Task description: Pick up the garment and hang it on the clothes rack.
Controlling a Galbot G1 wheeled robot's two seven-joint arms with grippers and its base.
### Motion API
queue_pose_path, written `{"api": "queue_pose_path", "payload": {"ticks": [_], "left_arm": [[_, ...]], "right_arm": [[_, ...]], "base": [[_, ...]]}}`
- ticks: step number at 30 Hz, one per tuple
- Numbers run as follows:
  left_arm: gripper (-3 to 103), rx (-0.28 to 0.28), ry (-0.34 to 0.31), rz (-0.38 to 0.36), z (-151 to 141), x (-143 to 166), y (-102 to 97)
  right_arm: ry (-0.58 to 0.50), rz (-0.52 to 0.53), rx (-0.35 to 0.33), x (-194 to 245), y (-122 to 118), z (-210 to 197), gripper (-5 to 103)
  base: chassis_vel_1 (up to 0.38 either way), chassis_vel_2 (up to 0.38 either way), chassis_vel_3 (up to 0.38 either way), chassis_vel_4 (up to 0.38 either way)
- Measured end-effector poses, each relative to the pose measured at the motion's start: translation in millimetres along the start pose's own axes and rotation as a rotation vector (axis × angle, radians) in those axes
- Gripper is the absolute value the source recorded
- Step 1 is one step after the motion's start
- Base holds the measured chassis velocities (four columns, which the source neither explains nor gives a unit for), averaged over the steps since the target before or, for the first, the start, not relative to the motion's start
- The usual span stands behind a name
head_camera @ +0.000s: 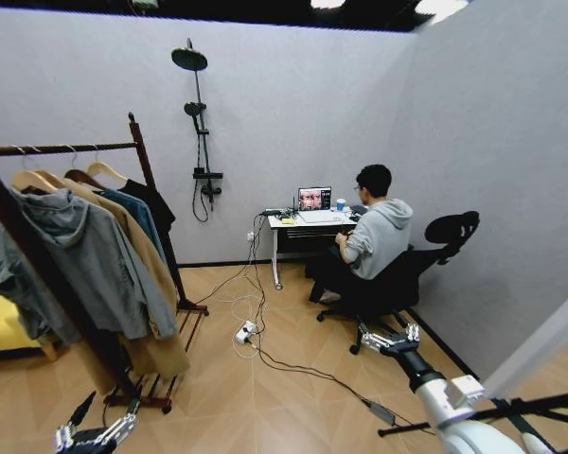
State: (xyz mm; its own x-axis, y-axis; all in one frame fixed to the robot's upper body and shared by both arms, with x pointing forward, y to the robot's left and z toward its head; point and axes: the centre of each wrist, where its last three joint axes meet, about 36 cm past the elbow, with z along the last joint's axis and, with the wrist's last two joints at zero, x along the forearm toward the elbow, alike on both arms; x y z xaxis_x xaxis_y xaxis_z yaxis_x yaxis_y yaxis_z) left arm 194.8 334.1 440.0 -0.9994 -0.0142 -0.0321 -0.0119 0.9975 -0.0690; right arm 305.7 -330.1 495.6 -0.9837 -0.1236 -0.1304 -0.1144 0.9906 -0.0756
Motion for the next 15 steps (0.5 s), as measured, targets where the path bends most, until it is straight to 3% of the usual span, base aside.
{"api": "queue_pose_path", "payload": {"ticks": [15], "left_arm": [[100, 0.0, 0.0, 0.0, 0.0, 0.0, 0.0]], "right_arm": [[-0.002, -0.011, -0.005, -2.5, 3.5, -1.6, 100]], "base": [[0.163, -0.1, -0.097, 0.155]]}}
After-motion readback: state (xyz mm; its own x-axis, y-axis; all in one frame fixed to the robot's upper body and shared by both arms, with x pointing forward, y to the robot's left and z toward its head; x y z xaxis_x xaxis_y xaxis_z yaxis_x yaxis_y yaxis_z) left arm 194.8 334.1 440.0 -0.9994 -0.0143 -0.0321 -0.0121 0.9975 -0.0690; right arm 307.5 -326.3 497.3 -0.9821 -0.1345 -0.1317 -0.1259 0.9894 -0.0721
